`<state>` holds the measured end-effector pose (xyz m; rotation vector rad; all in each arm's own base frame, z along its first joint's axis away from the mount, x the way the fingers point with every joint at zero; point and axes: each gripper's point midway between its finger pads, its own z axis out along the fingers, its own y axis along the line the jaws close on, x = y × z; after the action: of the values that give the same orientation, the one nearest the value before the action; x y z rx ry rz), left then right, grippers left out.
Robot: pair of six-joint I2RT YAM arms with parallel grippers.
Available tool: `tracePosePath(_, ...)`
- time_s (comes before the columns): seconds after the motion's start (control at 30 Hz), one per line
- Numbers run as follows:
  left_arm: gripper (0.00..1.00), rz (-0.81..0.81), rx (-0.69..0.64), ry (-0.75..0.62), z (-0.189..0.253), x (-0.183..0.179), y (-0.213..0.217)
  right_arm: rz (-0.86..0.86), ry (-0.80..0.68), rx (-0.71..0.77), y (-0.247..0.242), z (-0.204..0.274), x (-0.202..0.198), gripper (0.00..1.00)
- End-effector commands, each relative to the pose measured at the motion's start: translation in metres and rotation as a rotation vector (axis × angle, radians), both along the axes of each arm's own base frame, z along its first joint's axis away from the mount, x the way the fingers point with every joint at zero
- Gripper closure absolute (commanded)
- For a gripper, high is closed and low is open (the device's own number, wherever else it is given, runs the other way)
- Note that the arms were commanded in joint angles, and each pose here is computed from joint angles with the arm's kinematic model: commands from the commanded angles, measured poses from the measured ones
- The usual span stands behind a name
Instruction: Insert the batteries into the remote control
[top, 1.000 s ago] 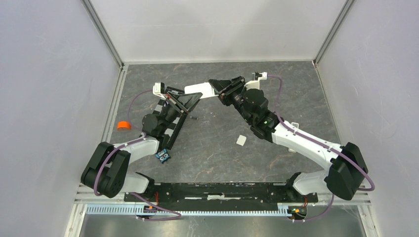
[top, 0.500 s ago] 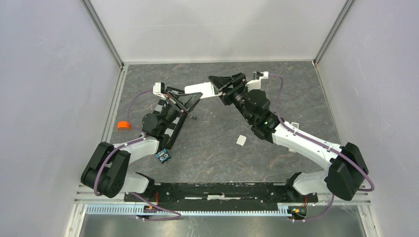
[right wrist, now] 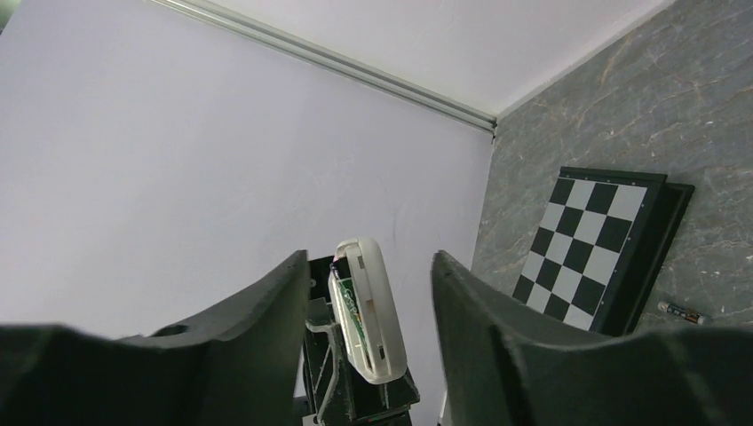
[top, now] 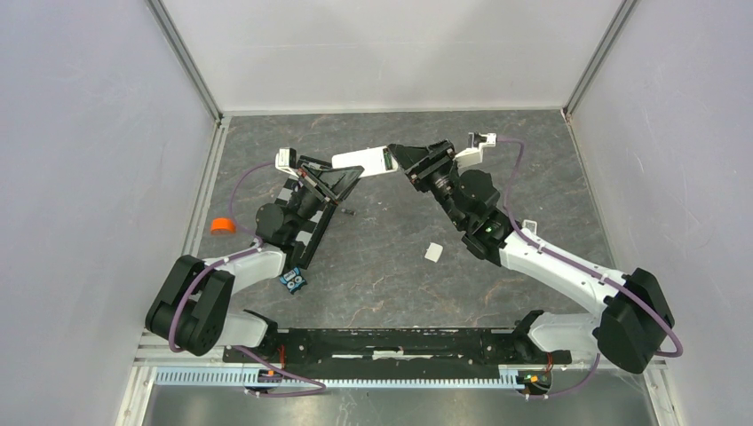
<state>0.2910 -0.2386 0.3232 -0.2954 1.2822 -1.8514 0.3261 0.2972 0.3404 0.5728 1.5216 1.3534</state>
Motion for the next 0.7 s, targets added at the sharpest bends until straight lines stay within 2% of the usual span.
tracePosePath(0.0,0.98,0.006,-0.065,-0.074,0.031,-0.006,0.007,-0.012,-0.096,-0.004,-0.005,0.024,-0.001,0.39)
tracePosePath(0.07,0.98,0.004,-0.066,-0.072,0.031,-0.006,0.007,-0.004,-0.105,-0.006,-0.003,0.025,-0.002,0.33)
tracePosePath(0.13,0.98,0.004,-0.067,-0.069,0.031,-0.006,0.007,0.007,-0.117,-0.009,-0.002,0.027,-0.003,0.32)
tracePosePath(0.3,0.98,0.000,-0.073,-0.070,0.033,-0.006,0.007,0.023,-0.131,-0.025,0.001,0.025,-0.005,0.43)
tracePosePath(0.5,0.98,-0.015,-0.074,-0.058,0.032,-0.005,0.005,0.041,-0.141,-0.063,0.007,0.021,-0.003,0.44)
tracePosePath(0.67,0.98,-0.018,-0.073,-0.062,0.032,-0.006,0.005,0.051,-0.123,-0.084,0.010,0.015,-0.001,0.57)
